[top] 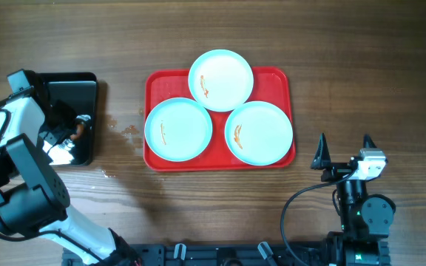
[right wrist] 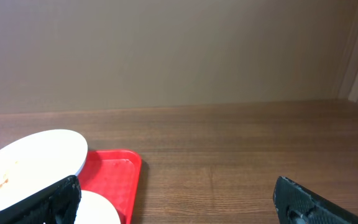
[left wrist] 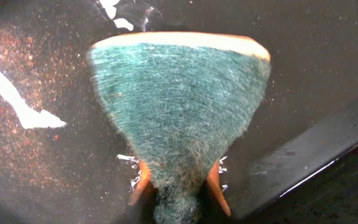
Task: Clean dirty plates on tray and stack at the side
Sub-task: 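Rub the held sponge around in the water of the black tray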
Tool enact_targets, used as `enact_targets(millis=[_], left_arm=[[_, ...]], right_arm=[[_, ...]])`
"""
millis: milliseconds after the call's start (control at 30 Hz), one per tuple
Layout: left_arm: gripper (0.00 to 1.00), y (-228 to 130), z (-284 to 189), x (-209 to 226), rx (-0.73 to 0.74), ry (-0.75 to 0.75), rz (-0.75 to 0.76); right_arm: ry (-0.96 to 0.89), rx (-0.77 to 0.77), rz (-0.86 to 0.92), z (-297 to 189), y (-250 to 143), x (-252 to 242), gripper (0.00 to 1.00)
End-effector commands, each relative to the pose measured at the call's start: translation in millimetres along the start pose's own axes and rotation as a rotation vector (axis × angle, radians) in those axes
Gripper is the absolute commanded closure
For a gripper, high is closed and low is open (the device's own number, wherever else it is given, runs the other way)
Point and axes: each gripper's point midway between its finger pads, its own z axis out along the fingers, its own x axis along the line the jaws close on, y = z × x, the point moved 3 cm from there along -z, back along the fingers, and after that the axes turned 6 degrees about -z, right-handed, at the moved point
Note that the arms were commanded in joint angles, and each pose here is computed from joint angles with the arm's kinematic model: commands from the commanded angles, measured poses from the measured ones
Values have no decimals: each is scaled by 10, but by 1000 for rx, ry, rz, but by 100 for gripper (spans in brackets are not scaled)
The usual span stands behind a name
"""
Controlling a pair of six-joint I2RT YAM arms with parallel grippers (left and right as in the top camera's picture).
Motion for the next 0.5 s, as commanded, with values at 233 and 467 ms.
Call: enact_targets(millis=[233, 467], left_arm=[[96, 58, -59, -59, -10, -23, 1], [96, 93, -189, -90, -40, -46, 2]], right_arm=[[-19, -2, -13, -1, 2, -30, 0], [-19, -2, -13, -1, 2, -30, 0]])
